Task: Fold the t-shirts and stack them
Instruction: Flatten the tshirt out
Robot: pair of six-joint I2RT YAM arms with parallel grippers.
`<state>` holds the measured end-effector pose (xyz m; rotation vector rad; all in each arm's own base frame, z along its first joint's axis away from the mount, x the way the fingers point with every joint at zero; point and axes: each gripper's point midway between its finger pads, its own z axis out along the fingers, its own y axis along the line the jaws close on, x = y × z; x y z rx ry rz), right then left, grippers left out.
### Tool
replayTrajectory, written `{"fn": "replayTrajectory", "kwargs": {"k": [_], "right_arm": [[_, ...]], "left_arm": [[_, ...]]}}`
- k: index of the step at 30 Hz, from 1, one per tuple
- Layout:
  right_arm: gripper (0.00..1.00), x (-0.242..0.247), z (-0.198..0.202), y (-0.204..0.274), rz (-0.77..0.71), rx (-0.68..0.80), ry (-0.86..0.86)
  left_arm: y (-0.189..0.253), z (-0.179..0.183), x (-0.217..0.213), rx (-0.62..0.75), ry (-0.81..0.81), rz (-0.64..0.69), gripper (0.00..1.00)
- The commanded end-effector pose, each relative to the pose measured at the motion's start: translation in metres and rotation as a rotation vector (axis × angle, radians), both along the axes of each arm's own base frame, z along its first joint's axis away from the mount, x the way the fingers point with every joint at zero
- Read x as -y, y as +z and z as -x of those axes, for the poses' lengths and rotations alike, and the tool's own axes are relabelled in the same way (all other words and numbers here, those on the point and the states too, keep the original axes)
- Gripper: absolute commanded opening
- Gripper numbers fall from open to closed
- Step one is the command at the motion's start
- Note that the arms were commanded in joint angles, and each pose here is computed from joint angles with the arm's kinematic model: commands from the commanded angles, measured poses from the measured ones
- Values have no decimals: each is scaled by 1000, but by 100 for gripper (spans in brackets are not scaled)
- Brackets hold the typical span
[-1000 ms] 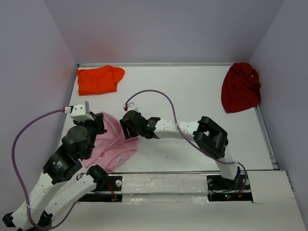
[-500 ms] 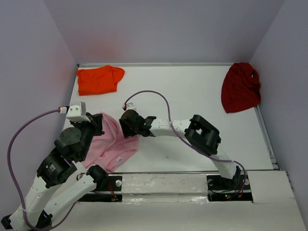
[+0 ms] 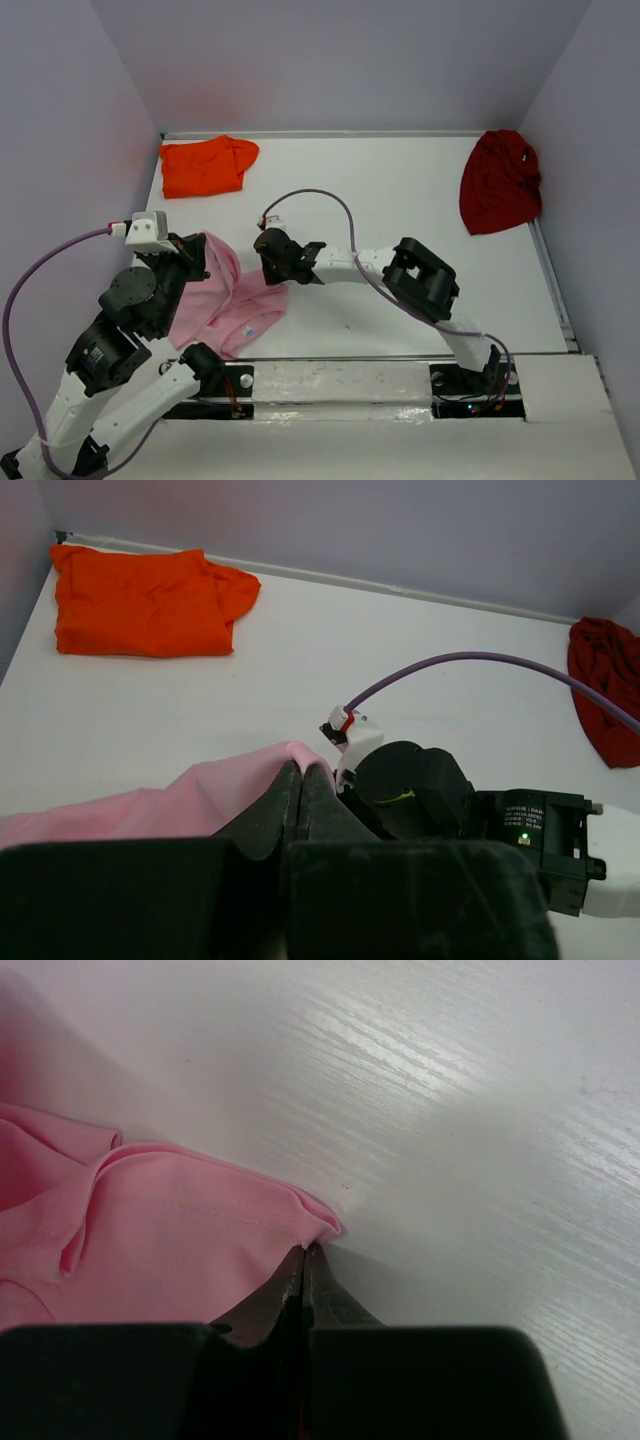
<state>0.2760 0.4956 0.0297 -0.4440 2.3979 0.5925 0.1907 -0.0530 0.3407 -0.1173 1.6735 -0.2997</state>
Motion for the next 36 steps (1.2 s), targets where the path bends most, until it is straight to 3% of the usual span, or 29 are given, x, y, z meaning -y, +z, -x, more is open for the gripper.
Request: {"fn": "replayTrajectory", "kwargs": {"k": [1,6,14,21,36], "right_arm": [[0,9,1,11,-8,9,-9],[0,38,-8,54,9,128,-60],[0,98,-7,186,-76,349,-126],[0,148,-3,223,-43,444,-197],[0,341,47,405,-117,749,-468]], "left_arm": [[12,1,-6,26,16,-5,0],[3,0,-1,9,2,-3,0],[1,-5,8,6,-17,8,0],[-3,-10,16,-2,-36,7,0],[61,-3,9,98,-67,-57,0]]}}
